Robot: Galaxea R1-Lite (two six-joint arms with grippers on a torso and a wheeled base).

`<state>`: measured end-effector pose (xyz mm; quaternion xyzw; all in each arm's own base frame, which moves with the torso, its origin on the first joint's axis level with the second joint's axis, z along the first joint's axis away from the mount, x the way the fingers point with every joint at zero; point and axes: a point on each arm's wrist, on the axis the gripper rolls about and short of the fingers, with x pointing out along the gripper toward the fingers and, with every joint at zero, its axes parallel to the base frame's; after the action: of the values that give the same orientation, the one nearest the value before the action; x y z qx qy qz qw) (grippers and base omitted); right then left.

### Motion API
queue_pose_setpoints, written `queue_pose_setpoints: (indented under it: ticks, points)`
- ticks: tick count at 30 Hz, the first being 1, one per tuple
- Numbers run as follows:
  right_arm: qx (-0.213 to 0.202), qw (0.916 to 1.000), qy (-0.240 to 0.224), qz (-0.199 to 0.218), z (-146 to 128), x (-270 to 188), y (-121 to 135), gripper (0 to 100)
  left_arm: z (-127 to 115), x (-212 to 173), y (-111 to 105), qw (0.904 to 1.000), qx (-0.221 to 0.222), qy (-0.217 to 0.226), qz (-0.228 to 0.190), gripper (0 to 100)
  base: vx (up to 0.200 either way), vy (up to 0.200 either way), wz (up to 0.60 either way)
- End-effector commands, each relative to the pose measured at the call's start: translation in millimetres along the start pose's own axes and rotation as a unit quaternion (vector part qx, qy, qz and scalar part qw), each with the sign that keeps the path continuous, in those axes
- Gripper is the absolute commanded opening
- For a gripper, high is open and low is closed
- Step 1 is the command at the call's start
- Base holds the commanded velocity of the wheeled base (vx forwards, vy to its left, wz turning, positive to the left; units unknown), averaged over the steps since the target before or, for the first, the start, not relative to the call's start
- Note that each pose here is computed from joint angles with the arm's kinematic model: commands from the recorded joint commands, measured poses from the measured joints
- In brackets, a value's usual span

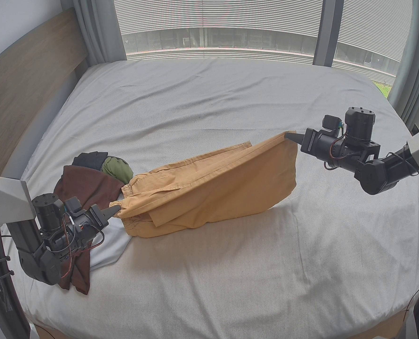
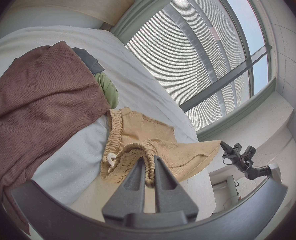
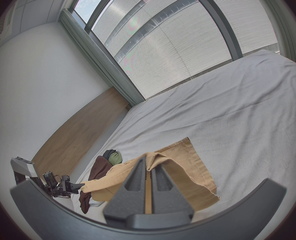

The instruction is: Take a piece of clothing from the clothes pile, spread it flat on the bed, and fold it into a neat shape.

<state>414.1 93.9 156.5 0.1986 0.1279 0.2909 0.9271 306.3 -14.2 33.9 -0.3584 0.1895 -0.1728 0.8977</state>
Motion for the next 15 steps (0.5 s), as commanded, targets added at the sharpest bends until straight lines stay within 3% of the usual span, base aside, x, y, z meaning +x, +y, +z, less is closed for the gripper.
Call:
queue_pose_setpoints:
  ticks: [1,5,15]
  points:
    - [0.005,0.9999,0.009,-0.004,-9,18,-13,0,7,8,-2,0.9997,-0.009,-0.020,-0.004,0,0.000,0.000,0.00]
    - [0.008,0.9999,0.012,-0.007,-10,27,-19,0,18,16,-7,0.9987,-0.016,-0.045,-0.017,0,0.000,0.000,0.00]
    - [-0.005,0.9999,-0.012,0.006,-6,60,-32,0,12,25,-1,0.9990,-0.026,-0.035,-0.014,0,0.000,0.000,0.00]
